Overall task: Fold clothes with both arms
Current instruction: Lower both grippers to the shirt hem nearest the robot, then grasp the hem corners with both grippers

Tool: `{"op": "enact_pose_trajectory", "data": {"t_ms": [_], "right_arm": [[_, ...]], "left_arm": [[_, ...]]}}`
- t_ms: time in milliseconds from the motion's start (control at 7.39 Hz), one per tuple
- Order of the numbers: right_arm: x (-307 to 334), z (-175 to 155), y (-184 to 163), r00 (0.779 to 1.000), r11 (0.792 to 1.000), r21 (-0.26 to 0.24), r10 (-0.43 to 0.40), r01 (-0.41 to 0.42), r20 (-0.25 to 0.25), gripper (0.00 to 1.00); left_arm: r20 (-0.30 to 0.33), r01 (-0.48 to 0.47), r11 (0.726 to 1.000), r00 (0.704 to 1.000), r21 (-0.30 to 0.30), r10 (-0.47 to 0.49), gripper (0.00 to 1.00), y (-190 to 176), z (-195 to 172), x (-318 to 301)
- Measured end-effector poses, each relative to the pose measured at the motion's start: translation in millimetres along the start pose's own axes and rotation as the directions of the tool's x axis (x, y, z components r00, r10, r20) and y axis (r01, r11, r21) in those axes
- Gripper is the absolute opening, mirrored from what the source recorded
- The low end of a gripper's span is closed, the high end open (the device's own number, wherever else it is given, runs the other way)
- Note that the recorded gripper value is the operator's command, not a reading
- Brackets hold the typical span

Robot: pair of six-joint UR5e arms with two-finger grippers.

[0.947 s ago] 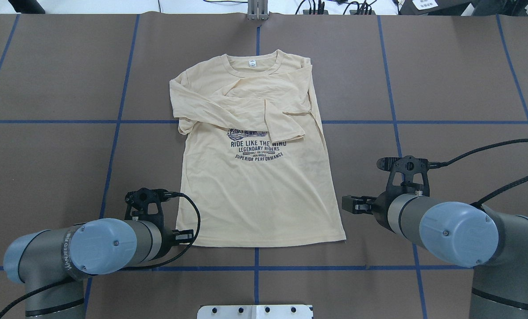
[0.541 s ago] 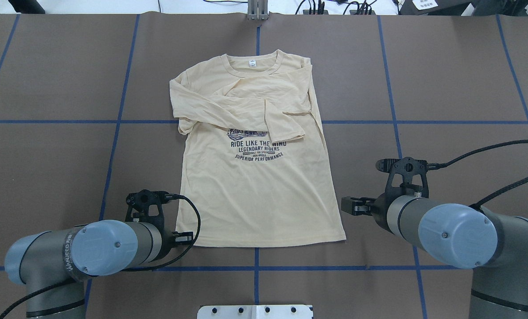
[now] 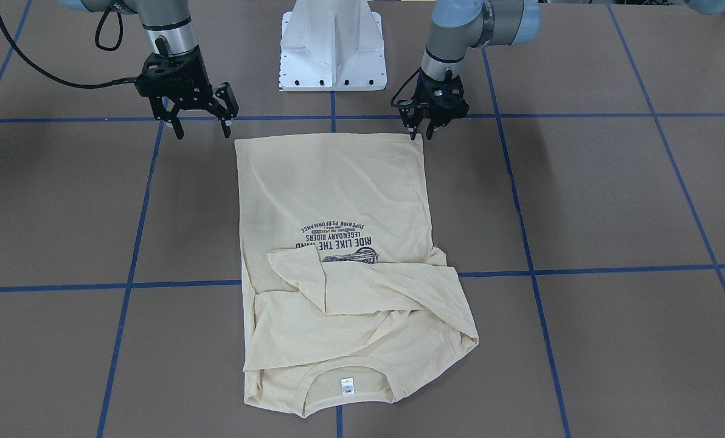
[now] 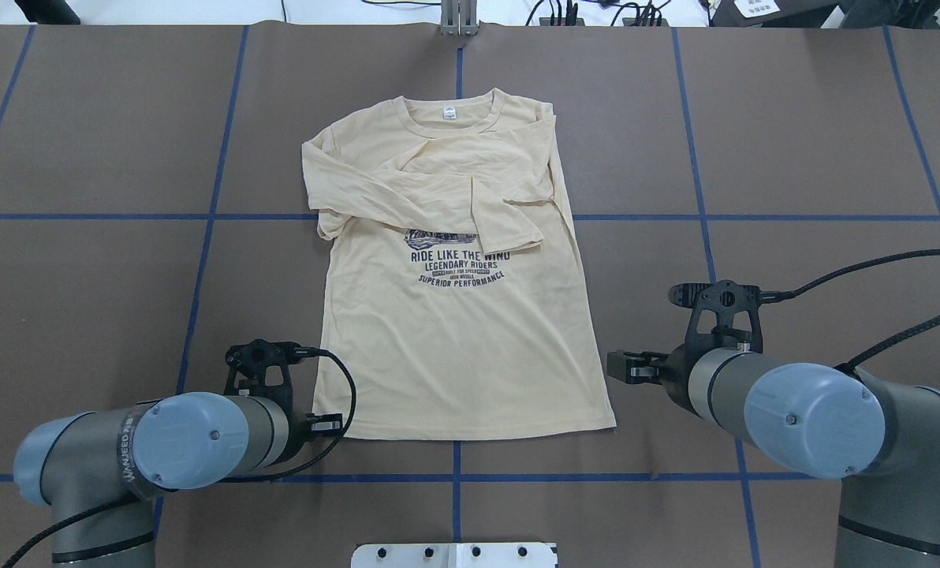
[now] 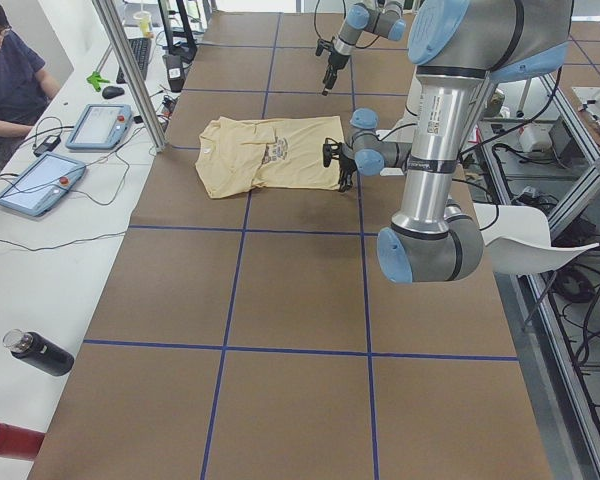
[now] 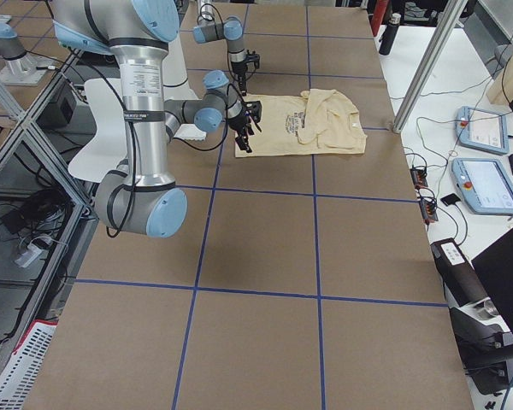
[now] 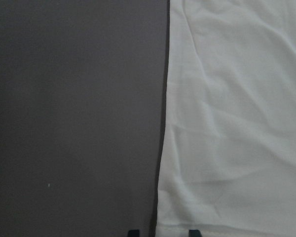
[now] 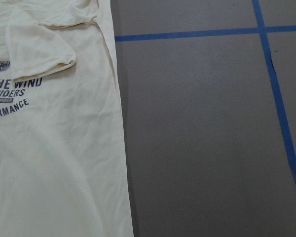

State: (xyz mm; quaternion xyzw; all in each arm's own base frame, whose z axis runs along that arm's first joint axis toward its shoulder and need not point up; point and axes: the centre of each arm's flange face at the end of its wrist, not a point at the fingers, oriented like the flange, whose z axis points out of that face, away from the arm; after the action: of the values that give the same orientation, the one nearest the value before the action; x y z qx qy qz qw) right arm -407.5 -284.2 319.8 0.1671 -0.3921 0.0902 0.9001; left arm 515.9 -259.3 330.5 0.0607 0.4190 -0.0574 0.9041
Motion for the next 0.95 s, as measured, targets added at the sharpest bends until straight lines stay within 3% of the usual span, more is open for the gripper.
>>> {"op": "enact_pose_trajectory", "data": {"t_ms": [541, 677, 812, 947], "right_arm": [[0.2, 0.3, 1.1, 1.0, 1.0, -0.001, 0.0, 0.0, 0.0, 1.0], [0.2, 0.3, 1.1, 1.0, 1.0, -0.001, 0.0, 0.0, 0.0, 1.0], [0.1, 0.4, 1.6, 1.0, 1.0, -0.002, -0.001, 0.001, 0.0, 1.0], [-0.1, 0.8, 2.5, 1.0, 1.0, -0.004, -0.002, 0.002, 0.0, 1.0]], "left_arm": [[-0.002, -0.018, 1.0, 1.0, -0.01, 0.018, 0.29, 5.8, 1.6, 1.9], [-0.003, -0.022, 1.0, 1.0, -0.016, 0.022, 0.22, 9.5, 2.3, 2.9], [-0.004, -0.024, 1.0, 1.0, -0.019, 0.024, 0.0, 11.1, 2.4, 3.7], [-0.006, -0.024, 1.0, 1.0, -0.019, 0.024, 0.0, 11.7, 1.7, 4.6]]}}
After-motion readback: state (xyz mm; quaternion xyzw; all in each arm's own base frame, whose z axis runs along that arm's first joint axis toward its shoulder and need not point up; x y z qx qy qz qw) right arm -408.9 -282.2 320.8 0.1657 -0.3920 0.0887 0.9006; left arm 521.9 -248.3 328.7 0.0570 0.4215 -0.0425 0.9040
